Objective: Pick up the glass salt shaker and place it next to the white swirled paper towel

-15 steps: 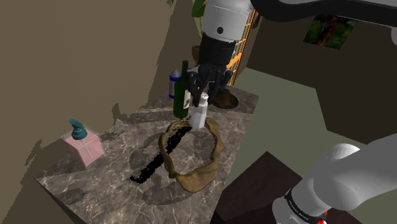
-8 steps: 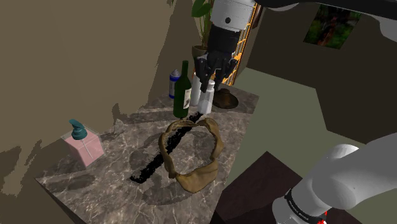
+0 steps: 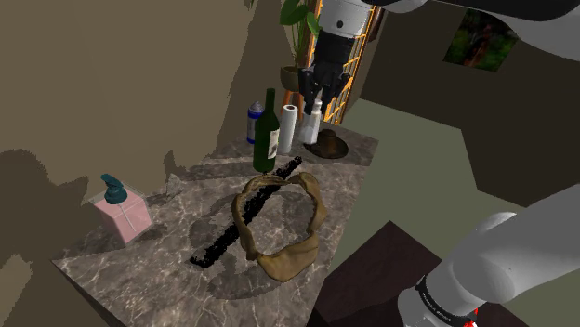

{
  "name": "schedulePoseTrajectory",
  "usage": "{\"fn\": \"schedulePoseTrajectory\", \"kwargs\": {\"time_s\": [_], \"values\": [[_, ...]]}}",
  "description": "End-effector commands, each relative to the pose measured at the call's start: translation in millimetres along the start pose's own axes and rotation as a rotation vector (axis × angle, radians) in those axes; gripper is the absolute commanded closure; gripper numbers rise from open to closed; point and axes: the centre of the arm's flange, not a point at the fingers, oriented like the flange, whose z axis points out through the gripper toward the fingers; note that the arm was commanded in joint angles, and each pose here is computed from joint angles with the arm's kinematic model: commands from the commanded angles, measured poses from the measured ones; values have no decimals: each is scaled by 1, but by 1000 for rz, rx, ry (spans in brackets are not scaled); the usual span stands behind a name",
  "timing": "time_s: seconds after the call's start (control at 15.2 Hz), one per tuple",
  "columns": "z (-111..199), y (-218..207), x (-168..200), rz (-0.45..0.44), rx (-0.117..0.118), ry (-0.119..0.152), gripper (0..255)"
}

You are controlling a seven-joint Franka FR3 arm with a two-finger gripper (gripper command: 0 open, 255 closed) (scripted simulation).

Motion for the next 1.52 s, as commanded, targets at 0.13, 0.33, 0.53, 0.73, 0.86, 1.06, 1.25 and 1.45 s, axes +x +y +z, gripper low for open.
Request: {"fn": "schedulePoseTrajectory", "kwargs": {"time_s": [0.13,0.33,0.53,0.73,0.86,1.06,1.25,1.45], "values": [[-1,40,34,-1,0,0,255],[-3,70,60,-1,0,0,255],[-5,100,86,-1,0,0,255],[-7,129,112,-1,0,0,255],[-8,149,130,-1,0,0,255],[-10,176,153,-1,0,0,255],[6,177,153,-1,0,0,255],[21,178,153,-1,0,0,255]]}}
